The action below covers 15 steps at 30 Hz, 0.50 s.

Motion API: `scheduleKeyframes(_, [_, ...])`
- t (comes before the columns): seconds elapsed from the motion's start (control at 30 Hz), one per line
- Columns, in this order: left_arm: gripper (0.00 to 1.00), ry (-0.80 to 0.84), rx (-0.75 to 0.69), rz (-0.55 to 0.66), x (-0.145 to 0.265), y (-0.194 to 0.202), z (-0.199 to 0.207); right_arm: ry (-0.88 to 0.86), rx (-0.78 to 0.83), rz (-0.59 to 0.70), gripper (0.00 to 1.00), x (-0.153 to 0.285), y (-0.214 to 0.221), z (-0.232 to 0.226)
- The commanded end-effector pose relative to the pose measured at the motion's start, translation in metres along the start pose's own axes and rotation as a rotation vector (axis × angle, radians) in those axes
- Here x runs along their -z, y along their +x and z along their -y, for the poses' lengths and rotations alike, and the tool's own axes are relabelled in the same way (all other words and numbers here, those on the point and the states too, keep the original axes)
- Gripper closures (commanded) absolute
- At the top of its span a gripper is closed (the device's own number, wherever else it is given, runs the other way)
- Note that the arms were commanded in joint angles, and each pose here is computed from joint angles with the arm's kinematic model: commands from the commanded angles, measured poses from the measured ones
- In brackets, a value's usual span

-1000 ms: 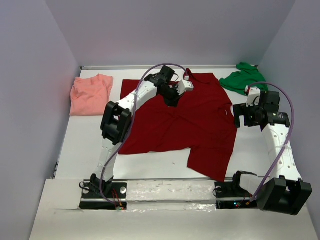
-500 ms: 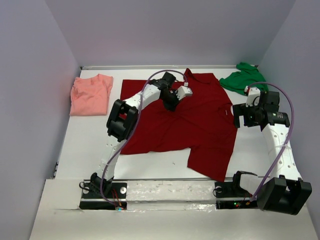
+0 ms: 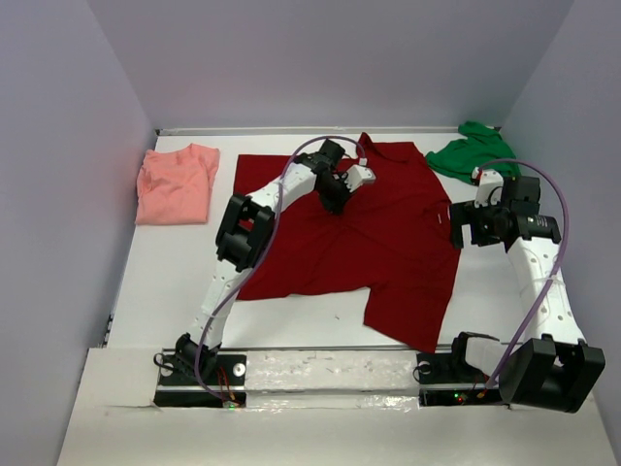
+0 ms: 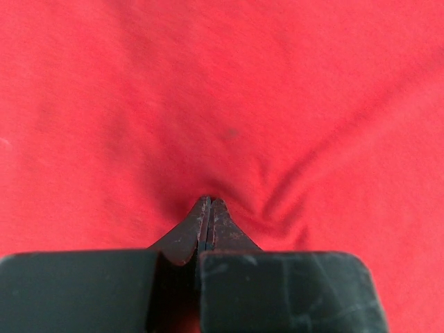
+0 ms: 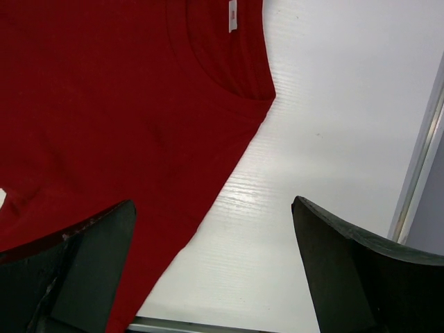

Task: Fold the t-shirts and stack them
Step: Flatten the tshirt out

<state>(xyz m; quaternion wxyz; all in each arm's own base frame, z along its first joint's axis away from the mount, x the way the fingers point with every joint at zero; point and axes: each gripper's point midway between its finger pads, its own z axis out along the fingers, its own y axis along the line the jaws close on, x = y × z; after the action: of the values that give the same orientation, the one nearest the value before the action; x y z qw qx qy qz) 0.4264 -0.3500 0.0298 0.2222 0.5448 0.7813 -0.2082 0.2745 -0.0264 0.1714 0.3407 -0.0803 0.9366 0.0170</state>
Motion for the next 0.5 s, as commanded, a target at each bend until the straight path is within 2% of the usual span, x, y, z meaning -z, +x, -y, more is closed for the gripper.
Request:
scheduleKeyframes(0.0, [1.0,-0.068,0.024,-0.005,0.005,-0.01,-0.017,-0.007,0.007,0.051,0.0,-0.001,-0.014,0.002])
scheduleKeyframes(0.47, [1.0,-0.22,0.029,-0.087,0.001,0.002,-0.049,-0.016,0.019,0.038,0.0,-0.004,-0.011,0.001])
